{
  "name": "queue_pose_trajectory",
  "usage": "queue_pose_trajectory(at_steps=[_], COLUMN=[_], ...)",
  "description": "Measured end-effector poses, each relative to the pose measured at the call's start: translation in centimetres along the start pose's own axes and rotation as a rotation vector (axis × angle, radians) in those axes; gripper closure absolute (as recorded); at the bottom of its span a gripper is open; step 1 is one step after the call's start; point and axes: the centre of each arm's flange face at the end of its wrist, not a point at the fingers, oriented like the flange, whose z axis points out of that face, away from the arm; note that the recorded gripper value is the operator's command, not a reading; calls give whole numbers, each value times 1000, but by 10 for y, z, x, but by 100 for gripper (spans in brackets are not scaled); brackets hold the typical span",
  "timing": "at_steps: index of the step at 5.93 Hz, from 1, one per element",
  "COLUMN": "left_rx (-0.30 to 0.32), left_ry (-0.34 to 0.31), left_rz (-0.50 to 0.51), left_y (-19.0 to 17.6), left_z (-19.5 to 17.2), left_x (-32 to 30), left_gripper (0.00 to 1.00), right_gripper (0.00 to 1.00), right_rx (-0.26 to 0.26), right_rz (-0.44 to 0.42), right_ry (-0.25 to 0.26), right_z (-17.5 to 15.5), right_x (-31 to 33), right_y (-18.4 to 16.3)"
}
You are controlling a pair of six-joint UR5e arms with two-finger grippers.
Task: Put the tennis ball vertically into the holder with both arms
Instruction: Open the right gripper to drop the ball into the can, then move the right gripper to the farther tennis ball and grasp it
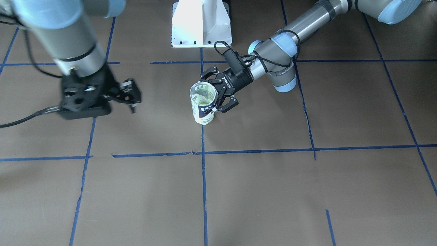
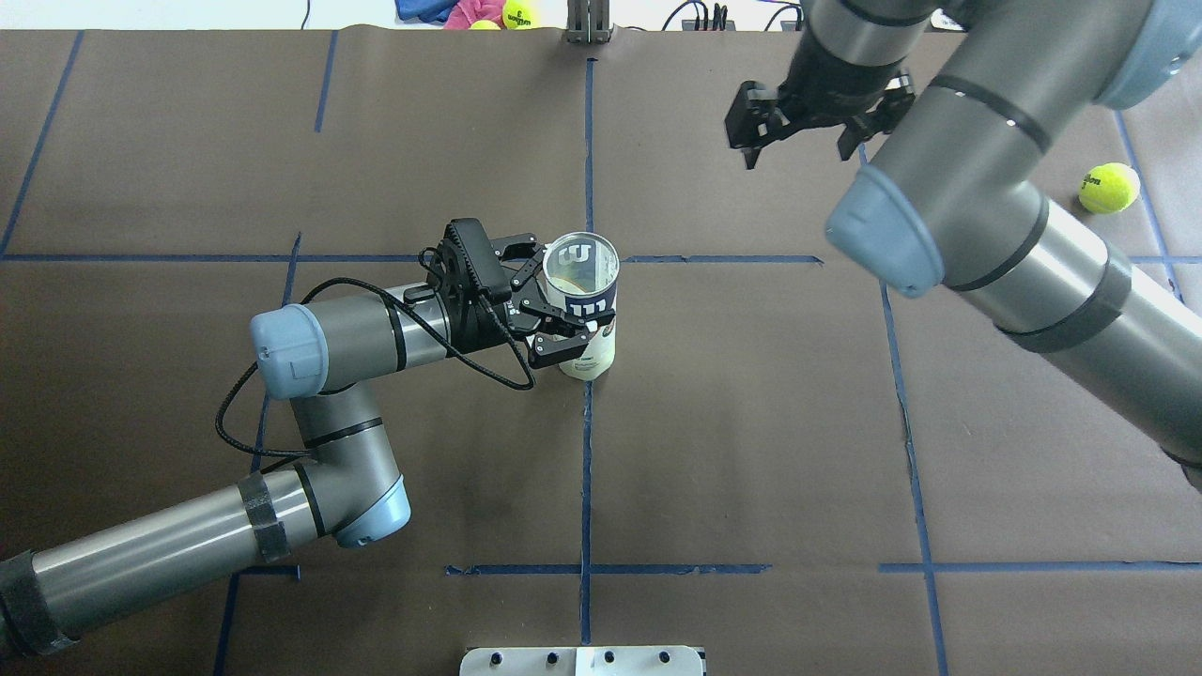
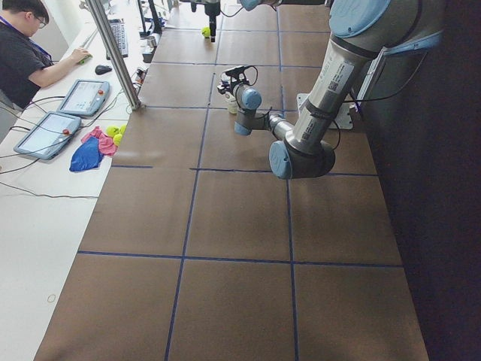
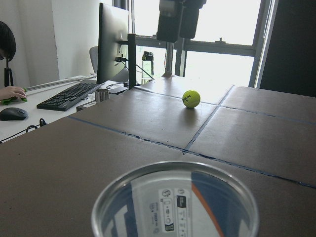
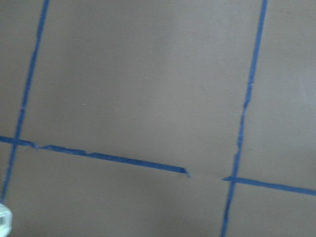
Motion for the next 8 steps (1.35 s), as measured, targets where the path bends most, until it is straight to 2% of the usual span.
queue_pose_trajectory(at_steps=[1, 2, 4, 6, 8], left_rx=[1, 1, 1, 1, 1], left_ry=[-1, 0, -1, 1, 0], left_rz=[0, 0, 0, 1, 1], left_y=[0, 0, 0, 0, 0], left_z=[0, 0, 0, 0, 1], left_x=[-1, 0, 0, 1, 1], left_gripper=[14, 14, 14, 14, 14], right_gripper=[1, 1, 1, 1, 1], right_rx=[-23, -34, -2, -10, -44], right_rz=[-78, -137, -221, -278, -305], right_ry=[38, 43, 21, 27, 38], right_z=[10, 27, 98, 159, 184], right_x=[75, 142, 261, 344, 387], right_y=[-9, -18, -26, -9, 7])
